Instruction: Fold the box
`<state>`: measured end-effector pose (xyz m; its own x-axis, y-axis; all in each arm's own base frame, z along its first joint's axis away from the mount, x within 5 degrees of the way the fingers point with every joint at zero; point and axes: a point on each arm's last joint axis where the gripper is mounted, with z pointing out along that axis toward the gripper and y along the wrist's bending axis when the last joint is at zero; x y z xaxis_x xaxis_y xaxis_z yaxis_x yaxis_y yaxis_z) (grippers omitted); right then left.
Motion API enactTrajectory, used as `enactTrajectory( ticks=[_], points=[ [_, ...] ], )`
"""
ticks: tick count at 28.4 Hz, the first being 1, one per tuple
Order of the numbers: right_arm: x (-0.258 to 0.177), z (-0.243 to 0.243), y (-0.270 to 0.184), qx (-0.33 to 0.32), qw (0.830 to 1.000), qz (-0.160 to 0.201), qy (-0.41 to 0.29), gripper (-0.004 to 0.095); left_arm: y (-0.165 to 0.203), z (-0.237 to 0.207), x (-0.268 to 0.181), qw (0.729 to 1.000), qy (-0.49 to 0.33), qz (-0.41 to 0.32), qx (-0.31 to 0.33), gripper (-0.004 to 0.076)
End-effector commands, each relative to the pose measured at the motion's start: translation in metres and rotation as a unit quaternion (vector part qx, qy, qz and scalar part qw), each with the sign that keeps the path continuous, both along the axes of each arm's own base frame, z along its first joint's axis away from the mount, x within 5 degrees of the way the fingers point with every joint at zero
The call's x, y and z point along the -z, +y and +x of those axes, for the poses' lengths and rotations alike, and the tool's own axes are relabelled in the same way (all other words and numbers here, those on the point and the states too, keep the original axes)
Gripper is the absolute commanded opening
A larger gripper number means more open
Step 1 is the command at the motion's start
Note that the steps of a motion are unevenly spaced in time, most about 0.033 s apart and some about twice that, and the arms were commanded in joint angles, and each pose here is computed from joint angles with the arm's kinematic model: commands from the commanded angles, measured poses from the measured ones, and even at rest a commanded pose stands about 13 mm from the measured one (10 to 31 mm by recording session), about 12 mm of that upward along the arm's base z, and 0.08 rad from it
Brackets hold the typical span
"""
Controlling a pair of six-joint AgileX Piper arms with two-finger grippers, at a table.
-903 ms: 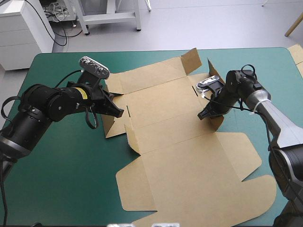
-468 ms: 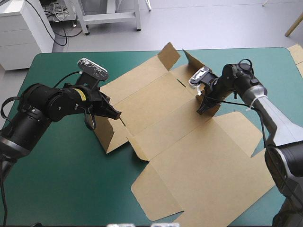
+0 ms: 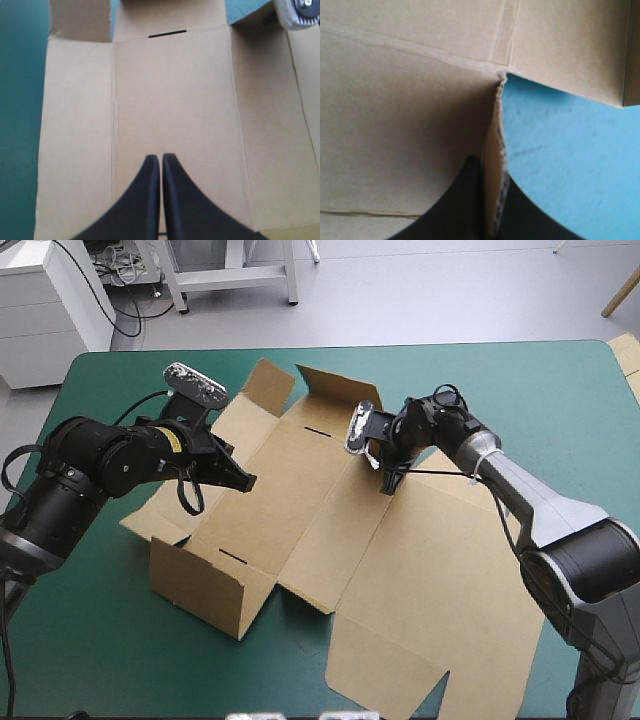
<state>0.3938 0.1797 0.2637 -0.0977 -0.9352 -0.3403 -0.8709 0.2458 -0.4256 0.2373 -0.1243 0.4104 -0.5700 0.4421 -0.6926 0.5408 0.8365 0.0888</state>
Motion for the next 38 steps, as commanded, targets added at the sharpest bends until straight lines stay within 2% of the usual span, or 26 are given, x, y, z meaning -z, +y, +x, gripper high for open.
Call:
enactTrajectory(
  ticks=[1,11,18,32,35,36,37,38],
  points=[
    [-0.043,-0.004,0.017,-0.082,0.988,-0.005,-0.130,-0.0022,0.002,-0.006,-0.021,0.998,-0.043,-0.036,-0.004,-0.0008],
    [-0.049,-0.018,0.056,-0.176,0.964,-0.021,-0.198,-0.0021,0.002,-0.006,-0.021,0.998,-0.042,-0.038,-0.003,-0.0008],
    [-0.050,-0.023,0.064,-0.194,0.958,-0.023,-0.209,-0.0022,0.000,-0.007,-0.021,0.998,-0.035,-0.050,0.000,-0.0008],
    [-0.051,-0.023,0.065,-0.195,0.958,-0.017,-0.211,0.0000,0.000,-0.007,-0.021,0.998,-0.031,-0.053,0.001,-0.0008],
    [-0.051,-0.023,0.065,-0.196,0.958,-0.017,-0.210,0.0129,-0.001,-0.007,-0.021,0.998,-0.032,-0.055,0.001,-0.0008],
    [-0.051,-0.023,0.065,-0.196,0.957,-0.019,-0.214,0.0268,-0.001,-0.007,-0.022,0.998,-0.035,-0.058,0.001,-0.0008],
    [-0.051,-0.023,0.065,-0.195,0.957,-0.018,-0.214,0.0326,-0.001,-0.007,-0.022,0.998,-0.037,-0.059,0.001,-0.0008],
    [-0.051,-0.023,0.065,-0.187,0.960,-0.010,-0.210,0.0474,-0.002,-0.006,-0.023,0.997,-0.041,-0.066,0.002,-0.0008]
  ],
)
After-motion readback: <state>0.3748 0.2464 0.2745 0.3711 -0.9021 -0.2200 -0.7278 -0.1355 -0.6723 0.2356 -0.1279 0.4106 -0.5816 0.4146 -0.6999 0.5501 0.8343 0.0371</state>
